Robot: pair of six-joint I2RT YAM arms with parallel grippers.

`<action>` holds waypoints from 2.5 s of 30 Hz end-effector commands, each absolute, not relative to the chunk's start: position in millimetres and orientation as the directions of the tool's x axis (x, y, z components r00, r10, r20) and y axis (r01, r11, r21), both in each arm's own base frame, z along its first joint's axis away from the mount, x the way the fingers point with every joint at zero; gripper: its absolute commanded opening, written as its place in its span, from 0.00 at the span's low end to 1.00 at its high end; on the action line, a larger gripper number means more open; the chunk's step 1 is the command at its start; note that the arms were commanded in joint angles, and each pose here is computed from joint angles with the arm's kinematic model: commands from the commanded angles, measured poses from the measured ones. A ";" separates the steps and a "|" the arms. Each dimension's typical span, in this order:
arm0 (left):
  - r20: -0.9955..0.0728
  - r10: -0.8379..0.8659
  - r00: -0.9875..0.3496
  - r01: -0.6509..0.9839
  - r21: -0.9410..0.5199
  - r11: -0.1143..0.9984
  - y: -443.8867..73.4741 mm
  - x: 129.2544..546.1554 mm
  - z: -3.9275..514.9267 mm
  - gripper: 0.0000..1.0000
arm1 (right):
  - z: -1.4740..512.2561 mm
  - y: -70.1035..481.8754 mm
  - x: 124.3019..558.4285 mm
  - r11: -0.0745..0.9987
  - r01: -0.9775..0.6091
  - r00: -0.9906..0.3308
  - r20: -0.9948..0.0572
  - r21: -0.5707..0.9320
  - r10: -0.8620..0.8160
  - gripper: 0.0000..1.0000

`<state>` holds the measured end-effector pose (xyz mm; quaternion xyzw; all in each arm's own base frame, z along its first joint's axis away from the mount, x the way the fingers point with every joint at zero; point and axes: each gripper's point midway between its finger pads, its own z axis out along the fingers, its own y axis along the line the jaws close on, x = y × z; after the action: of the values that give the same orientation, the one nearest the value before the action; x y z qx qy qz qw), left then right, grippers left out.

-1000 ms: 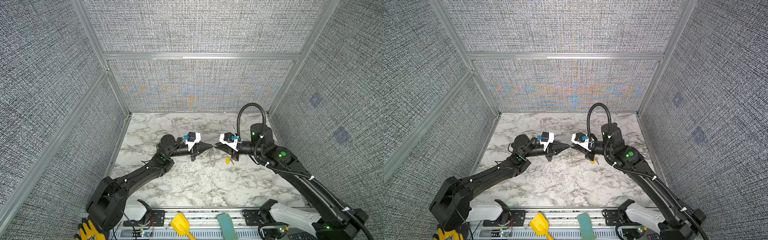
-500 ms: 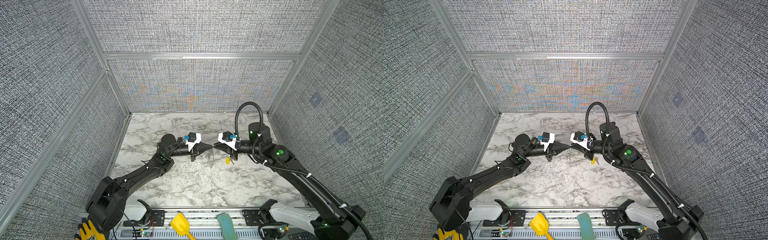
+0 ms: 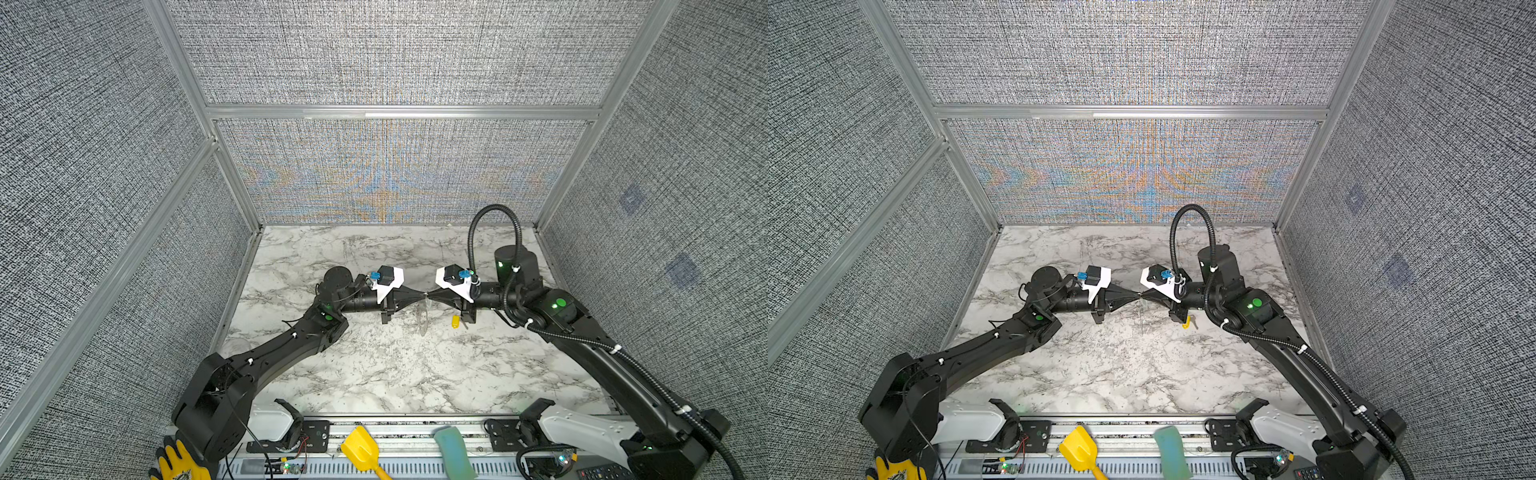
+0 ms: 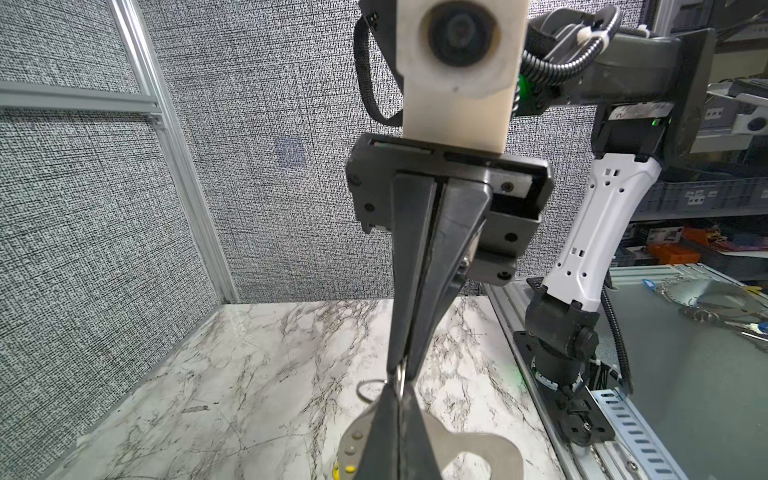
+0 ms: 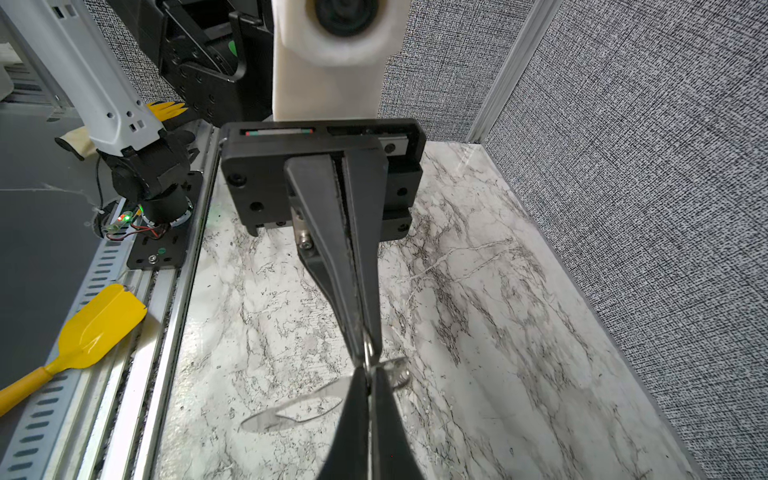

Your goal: Remove the keys from the keyring

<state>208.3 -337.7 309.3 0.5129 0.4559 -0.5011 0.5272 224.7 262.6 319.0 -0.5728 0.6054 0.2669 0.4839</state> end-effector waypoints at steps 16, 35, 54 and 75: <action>-0.917 0.261 0.301 0.942 0.328 0.068 -331.3 226.8 295.8 0.33 | 298.0 251.7 227.2 0.237 -0.958 0.008 -0.845 -0.159 -0.535 0.00; -0.704 0.513 0.492 0.812 0.584 0.023 -345.7 225.8 276.7 0.24 | 283.3 252.5 230.9 0.251 -0.966 -0.091 -0.810 -0.070 -0.580 0.00; -0.689 0.534 0.490 0.814 0.581 0.004 -357.3 224.6 270.8 0.15 | 274.8 252.7 230.6 0.240 -0.969 -0.103 -0.794 -0.055 -0.599 0.00; -0.832 0.429 0.351 0.910 0.411 0.054 -362.0 217.5 278.4 0.00 | 286.6 232.6 243.5 0.327 -0.915 -0.014 -0.792 -0.236 -0.610 0.30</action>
<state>219.9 -358.1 263.1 0.6719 0.5192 -0.1908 0.4925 234.1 238.8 278.7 -0.5601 0.6933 0.2070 0.4034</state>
